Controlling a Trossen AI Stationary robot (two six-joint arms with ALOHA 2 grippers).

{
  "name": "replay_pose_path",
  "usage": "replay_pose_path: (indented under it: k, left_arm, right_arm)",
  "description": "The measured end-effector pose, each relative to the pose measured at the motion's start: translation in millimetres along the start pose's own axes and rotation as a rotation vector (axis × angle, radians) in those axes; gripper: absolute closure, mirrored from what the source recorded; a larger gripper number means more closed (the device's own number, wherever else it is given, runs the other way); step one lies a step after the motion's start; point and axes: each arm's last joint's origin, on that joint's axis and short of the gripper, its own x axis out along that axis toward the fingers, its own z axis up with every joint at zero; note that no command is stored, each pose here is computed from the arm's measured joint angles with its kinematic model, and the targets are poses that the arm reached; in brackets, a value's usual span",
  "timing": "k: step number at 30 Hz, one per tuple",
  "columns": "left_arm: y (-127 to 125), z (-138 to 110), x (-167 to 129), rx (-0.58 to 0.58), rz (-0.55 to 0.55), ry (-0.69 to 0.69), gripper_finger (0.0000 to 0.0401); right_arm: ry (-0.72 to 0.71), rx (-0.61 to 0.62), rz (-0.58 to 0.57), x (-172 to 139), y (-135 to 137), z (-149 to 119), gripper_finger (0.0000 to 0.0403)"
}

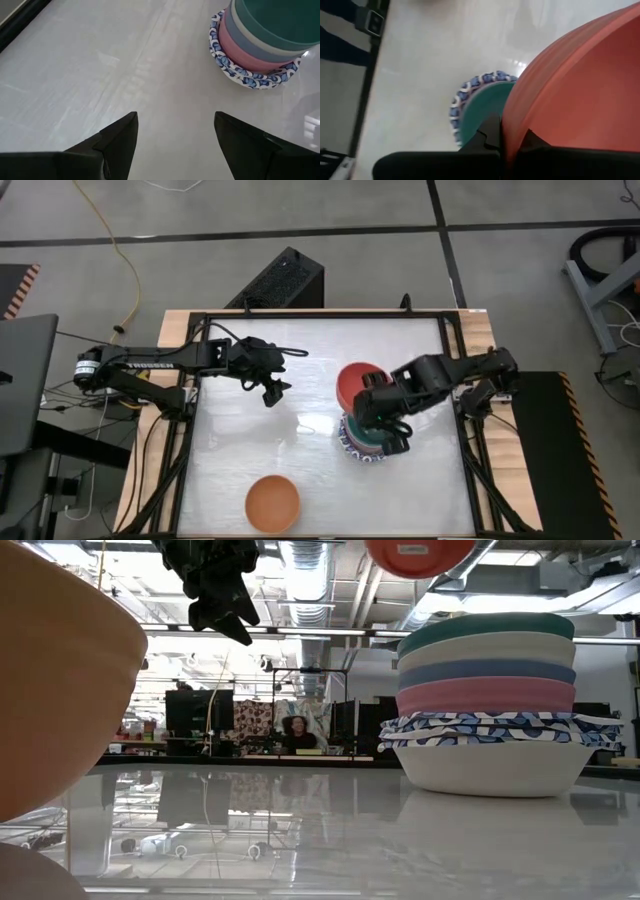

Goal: Nest bowls inside each other by size order
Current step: Stack the orange bowl into the green bowl

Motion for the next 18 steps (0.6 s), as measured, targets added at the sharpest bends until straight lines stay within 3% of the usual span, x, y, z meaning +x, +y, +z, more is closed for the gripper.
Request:
replay_pose_path:
  k: [9,18]
  left_arm:
    - [-0.1,0.5,0.0,0.02,-0.001,-0.005,0.015]
    - [0.2,1.1,-0.1,0.034,0.014,-0.015,0.015]
  right_arm:
    - [0.098,0.079,0.011,20.1,24.9,-10.5,0.0391]
    - [0.198,0.155,-0.024,35.7,15.6,-53.1,0.0391]
